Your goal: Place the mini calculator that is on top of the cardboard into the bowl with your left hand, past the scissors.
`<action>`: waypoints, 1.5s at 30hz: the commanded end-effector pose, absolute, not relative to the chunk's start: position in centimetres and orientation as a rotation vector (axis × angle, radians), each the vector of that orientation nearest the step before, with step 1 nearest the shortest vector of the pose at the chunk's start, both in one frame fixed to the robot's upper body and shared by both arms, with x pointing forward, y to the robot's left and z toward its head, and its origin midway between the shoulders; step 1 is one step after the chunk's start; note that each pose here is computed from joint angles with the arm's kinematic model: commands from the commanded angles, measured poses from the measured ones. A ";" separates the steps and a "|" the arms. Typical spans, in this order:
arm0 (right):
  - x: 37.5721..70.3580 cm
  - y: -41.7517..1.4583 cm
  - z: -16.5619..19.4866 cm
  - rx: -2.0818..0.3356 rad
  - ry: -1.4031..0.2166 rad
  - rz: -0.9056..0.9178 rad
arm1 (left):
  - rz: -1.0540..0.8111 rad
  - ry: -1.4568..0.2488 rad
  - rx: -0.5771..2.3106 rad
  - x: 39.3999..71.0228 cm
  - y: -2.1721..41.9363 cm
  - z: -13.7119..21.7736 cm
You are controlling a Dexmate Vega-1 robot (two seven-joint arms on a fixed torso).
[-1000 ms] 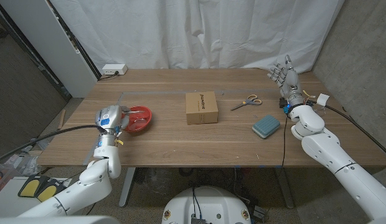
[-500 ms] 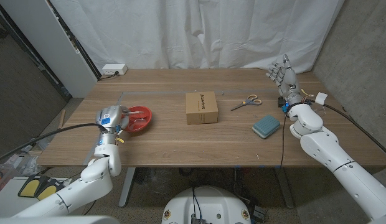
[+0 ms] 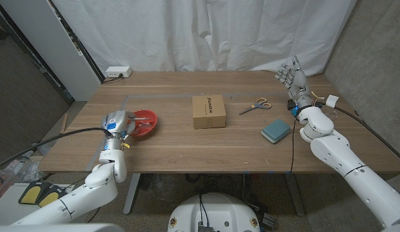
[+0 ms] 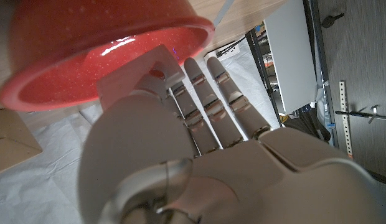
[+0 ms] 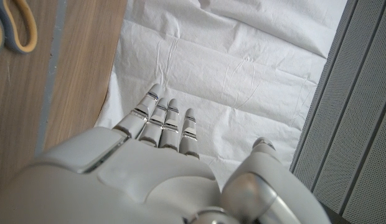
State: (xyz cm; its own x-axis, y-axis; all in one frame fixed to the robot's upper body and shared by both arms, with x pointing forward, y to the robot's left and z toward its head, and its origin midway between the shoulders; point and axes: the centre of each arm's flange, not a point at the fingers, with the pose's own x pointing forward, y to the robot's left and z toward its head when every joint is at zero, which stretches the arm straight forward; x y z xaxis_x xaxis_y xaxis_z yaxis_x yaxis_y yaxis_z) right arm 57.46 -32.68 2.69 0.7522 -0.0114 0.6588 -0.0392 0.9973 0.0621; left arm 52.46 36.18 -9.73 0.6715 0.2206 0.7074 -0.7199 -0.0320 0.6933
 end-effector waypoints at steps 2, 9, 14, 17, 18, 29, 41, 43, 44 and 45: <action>57.5 -32.6 3.0 0.067 -0.722 0.029 | 0.802 -0.442 1.412 51.8 36.1 -10.2; 57.5 -32.5 2.9 0.067 -0.715 0.032 | 0.810 -0.422 1.406 51.5 36.0 -10.3; 57.4 -32.7 2.6 0.072 -0.709 0.026 | 0.820 -0.408 1.395 51.3 36.1 -10.4; 57.4 -32.8 2.5 0.071 -0.708 0.023 | 0.819 -0.400 1.390 51.3 36.2 -10.4; 57.3 -32.8 2.5 0.071 -0.708 0.023 | 0.816 -0.403 1.391 51.3 36.2 -10.5; 57.4 -32.7 2.4 0.074 -0.709 0.022 | 0.801 -0.404 1.383 51.4 36.3 -10.2; 57.3 -32.6 2.5 0.075 -0.713 0.021 | 0.781 -0.416 1.372 51.5 36.4 -9.9; 57.3 -32.6 2.5 0.075 -0.714 0.021 | 0.781 -0.416 1.369 51.5 36.4 -9.9; 57.3 -32.6 2.5 0.075 -0.713 0.020 | 0.778 -0.417 1.368 51.5 36.4 -9.9; 57.3 -32.6 2.5 0.076 -0.714 0.020 | 0.776 -0.422 1.371 51.5 36.5 -9.8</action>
